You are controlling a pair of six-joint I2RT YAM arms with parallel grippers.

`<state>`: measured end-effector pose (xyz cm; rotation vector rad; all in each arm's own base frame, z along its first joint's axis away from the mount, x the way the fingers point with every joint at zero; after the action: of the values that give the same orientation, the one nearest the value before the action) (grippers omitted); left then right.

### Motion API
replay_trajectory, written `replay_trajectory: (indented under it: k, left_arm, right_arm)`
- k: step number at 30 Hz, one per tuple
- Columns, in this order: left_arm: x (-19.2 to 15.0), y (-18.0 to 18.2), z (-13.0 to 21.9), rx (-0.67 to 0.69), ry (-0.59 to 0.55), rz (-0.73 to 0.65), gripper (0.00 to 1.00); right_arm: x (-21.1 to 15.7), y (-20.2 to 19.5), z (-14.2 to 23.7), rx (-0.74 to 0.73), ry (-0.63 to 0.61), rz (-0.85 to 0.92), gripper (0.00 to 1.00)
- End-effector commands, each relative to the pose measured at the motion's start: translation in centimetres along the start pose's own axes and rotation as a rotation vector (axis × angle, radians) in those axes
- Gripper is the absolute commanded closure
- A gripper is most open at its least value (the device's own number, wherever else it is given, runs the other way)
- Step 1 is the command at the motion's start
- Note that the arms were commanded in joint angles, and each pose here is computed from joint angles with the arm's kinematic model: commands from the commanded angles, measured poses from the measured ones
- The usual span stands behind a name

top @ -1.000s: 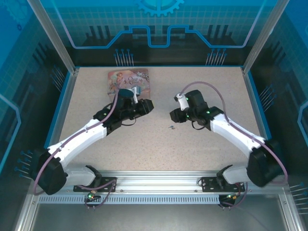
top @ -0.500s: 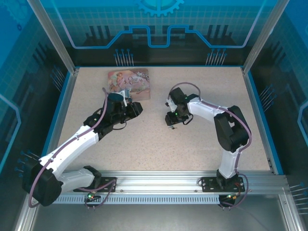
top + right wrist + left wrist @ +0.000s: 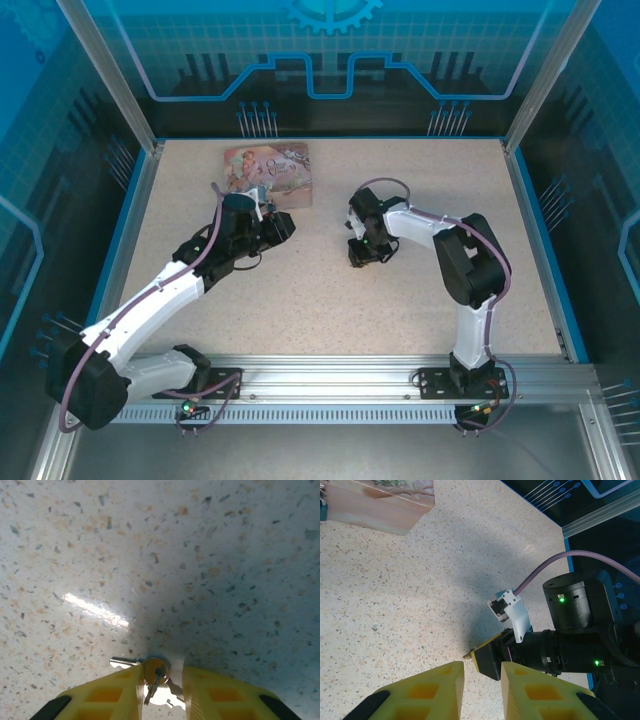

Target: Unlock a padlock with a key

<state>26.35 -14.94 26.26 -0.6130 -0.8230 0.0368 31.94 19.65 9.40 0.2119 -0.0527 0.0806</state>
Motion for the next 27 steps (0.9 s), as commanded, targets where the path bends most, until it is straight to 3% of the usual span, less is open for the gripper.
replay_trajectory:
  k: [1,8,18,27]
  left_arm:
    - [0.0,0.4,0.6,0.02,-0.009,-0.01,0.73]
    - [-0.1,0.7,0.7,0.03,-0.007,-0.014,0.73]
    - [0.3,0.5,0.9,0.002,-0.021,-0.028,0.73]
    - [0.6,-2.4,-0.4,-0.281,-0.027,-0.064,0.69]
  right_arm:
    - [-0.4,0.2,-1.1,-0.004,0.046,-0.008,0.78]
    - [-0.4,0.0,-1.1,0.066,0.02,-0.029,1.0]
    - [-1.1,-1.4,3.3,0.437,-0.152,-0.165,1.0]
    - [-2.1,-1.8,9.1,0.668,-0.379,-0.282,1.0]
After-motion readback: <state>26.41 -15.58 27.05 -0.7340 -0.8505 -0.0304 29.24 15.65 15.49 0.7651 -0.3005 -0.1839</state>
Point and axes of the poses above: each hand's point on the last joint's axis, 136 mm out from that joint toward the fingers, its own z axis back along the fingers, its own y axis along the line the jaws close on, x = y × z, the point moved 8 cm from there along z, back along the fingers, and after that the axes turned 15 degrees about -z, right-handed, at the moved point
